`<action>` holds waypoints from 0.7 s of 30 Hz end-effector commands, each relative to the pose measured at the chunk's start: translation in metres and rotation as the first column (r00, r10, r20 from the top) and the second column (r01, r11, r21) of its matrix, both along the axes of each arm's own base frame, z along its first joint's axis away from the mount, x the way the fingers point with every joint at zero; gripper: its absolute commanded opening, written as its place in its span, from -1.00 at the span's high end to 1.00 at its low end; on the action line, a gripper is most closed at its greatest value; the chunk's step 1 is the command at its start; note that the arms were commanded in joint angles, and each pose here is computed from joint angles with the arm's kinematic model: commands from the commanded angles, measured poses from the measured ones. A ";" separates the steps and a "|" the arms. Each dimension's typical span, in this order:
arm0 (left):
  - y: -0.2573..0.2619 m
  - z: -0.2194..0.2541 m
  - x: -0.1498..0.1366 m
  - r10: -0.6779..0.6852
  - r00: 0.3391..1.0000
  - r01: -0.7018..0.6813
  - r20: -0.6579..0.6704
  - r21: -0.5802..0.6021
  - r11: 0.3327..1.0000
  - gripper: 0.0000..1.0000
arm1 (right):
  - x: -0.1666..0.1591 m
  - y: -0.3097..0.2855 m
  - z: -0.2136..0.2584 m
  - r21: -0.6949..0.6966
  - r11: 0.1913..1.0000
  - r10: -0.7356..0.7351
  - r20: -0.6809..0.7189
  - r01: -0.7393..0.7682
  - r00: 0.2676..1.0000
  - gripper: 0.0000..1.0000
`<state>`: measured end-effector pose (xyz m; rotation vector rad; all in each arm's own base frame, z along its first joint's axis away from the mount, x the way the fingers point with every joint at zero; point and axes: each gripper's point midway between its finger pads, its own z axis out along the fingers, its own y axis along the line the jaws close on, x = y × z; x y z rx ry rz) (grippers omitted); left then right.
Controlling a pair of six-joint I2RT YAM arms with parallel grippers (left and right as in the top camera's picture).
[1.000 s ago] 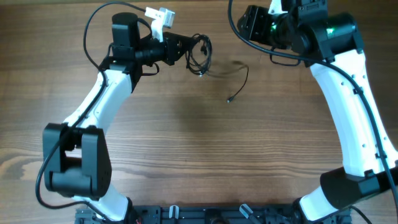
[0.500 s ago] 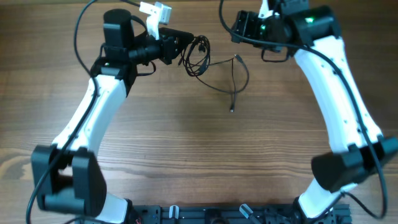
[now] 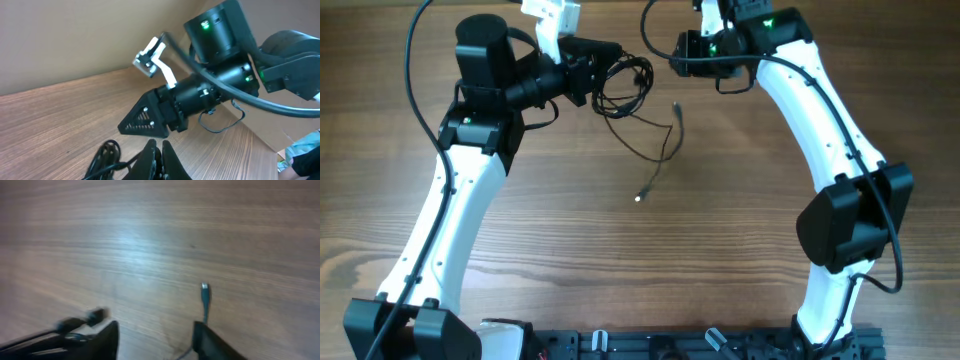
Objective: Untangle cables
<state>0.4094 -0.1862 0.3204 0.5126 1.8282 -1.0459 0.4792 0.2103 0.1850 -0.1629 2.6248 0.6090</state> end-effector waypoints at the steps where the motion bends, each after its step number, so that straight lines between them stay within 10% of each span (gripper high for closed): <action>1: 0.012 0.009 0.002 0.043 0.999 -0.043 0.023 0.004 0.999 0.92 | -0.007 0.020 0.003 0.084 0.991 0.102 -0.002 -0.102 0.995 0.24; 21: 0.017 0.010 0.004 0.056 0.998 -0.056 0.025 0.004 0.998 0.92 | -0.030 0.059 0.032 0.202 0.850 0.452 0.196 -0.486 0.871 -0.06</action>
